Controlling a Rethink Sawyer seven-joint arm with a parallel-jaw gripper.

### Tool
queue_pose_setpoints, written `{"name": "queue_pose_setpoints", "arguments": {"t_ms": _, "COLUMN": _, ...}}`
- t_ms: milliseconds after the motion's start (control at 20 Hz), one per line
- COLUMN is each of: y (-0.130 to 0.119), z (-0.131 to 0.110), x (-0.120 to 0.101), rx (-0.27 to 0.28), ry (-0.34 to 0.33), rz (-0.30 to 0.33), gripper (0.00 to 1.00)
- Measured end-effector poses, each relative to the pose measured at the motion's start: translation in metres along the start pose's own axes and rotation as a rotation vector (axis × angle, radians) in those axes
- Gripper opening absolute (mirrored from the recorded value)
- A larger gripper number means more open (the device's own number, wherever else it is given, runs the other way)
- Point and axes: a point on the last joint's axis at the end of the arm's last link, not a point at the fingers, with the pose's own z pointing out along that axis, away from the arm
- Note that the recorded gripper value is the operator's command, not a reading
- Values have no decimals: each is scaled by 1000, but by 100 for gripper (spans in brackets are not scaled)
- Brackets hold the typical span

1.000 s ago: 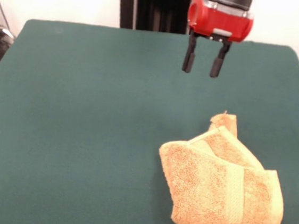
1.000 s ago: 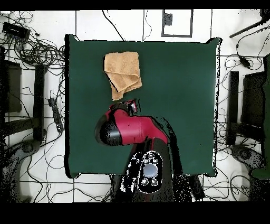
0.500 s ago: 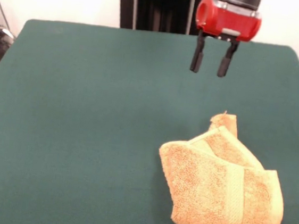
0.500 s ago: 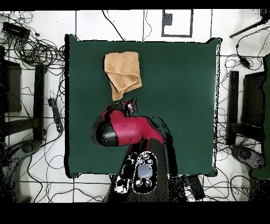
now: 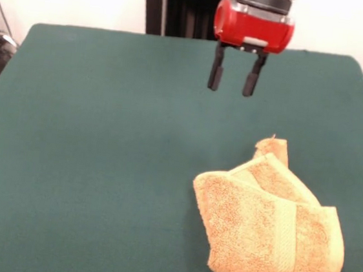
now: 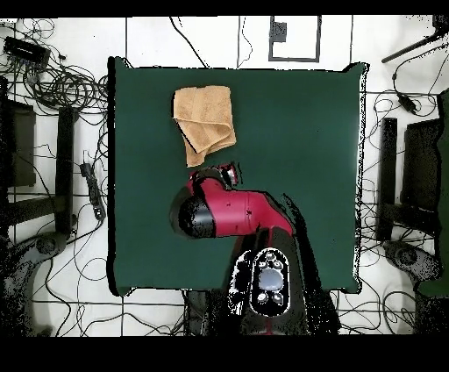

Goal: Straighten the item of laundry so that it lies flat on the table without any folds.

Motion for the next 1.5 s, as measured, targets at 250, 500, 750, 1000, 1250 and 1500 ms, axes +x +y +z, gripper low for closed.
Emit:
{"name": "queue_pose_setpoints", "arguments": {"t_ms": 250, "y": -13, "z": -3, "x": -8, "rx": -17, "ry": -19, "rz": 37, "gripper": 100}}
{"name": "queue_pose_setpoints", "arguments": {"t_ms": 500, "y": -17, "z": -13, "x": -18, "rx": -22, "ry": -41, "rz": 47, "gripper": 100}}
{"name": "queue_pose_setpoints", "arguments": {"t_ms": 750, "y": 6, "z": -22, "x": -19, "rx": -34, "ry": -4, "rz": 6, "gripper": 100}}
{"name": "queue_pose_setpoints", "arguments": {"t_ms": 1000, "y": 28, "z": -26, "x": -18, "rx": -45, "ry": 17, "rz": -28, "gripper": 100}}
{"name": "queue_pose_setpoints", "arguments": {"t_ms": 1250, "y": 44, "z": -28, "x": -17, "rx": -53, "ry": 20, "rz": -53, "gripper": 100}}
{"name": "queue_pose_setpoints", "arguments": {"t_ms": 1500, "y": 44, "z": -20, "x": -10, "rx": -57, "ry": 39, "rz": -52, "gripper": 100}}
